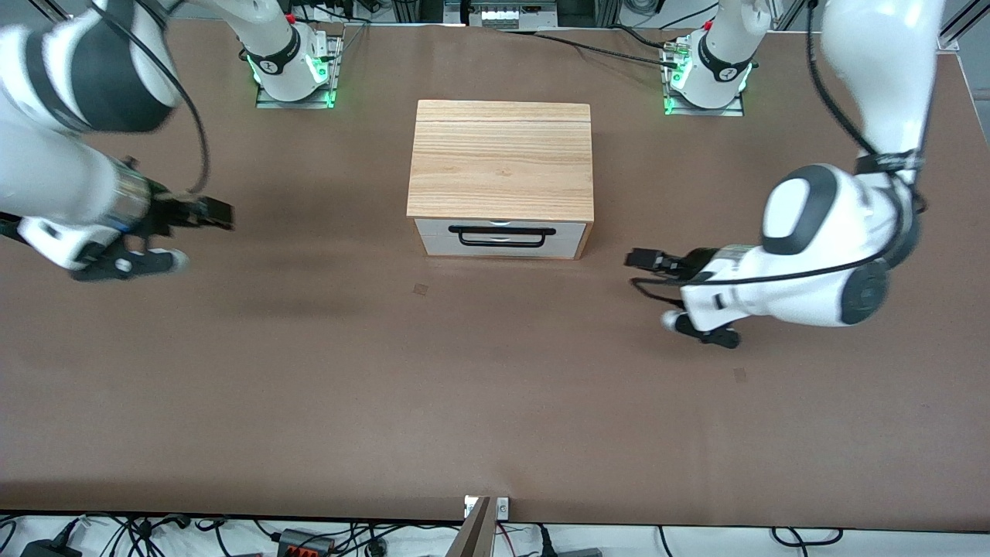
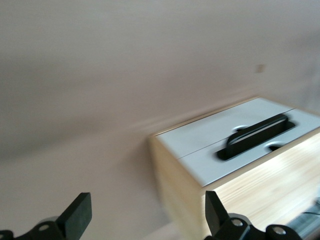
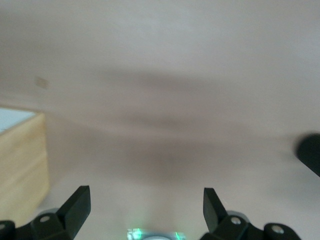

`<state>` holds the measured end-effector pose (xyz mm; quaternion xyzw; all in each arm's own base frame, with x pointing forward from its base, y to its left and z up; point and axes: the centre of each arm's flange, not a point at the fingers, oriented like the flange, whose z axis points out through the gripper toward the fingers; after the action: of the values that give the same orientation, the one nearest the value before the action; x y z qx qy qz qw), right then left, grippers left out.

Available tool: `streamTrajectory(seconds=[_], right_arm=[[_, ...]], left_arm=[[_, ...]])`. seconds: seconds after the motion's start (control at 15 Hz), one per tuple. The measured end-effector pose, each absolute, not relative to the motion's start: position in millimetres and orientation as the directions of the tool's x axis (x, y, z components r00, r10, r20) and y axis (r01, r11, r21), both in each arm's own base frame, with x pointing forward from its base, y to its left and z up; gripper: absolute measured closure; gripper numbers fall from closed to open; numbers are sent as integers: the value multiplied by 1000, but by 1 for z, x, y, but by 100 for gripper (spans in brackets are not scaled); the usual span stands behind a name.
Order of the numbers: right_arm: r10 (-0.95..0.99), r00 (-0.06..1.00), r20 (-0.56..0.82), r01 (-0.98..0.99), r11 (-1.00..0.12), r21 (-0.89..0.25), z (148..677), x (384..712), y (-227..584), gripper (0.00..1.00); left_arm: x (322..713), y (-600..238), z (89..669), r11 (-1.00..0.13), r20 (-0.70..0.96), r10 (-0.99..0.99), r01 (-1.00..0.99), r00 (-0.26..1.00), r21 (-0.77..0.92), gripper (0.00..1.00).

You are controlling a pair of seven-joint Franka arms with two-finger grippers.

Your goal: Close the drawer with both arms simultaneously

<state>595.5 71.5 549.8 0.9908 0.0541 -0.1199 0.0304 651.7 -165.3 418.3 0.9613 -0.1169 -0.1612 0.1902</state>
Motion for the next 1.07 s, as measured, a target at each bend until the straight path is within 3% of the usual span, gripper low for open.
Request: streamTrajectory(seconds=[0.33,0.53,0.73,0.93,1.07], right_arm=[[43,976,-213,57,-997,59,608,589,37,0],[24,975,-222,30,-999,21,602,588,8,0],[-11,993,-114,-12,-1000,-7,572,591,-26,0],[-14,999,-45,-15,-1000,-12,557,562,-28,0],[-8,1000,-12,-8,-1000,-1,578,546,-24,0]], left_arm=[[642,-138,481,-938,-190,-277,-222,942,267,0],[627,-108,519,-961,-212,-223,-177,951,214,0],[600,-82,566,-995,-232,-86,-71,969,73,0],[586,-84,590,-999,-207,-50,-48,977,15,0],[586,-87,588,-999,-203,-47,-45,978,14,0]])
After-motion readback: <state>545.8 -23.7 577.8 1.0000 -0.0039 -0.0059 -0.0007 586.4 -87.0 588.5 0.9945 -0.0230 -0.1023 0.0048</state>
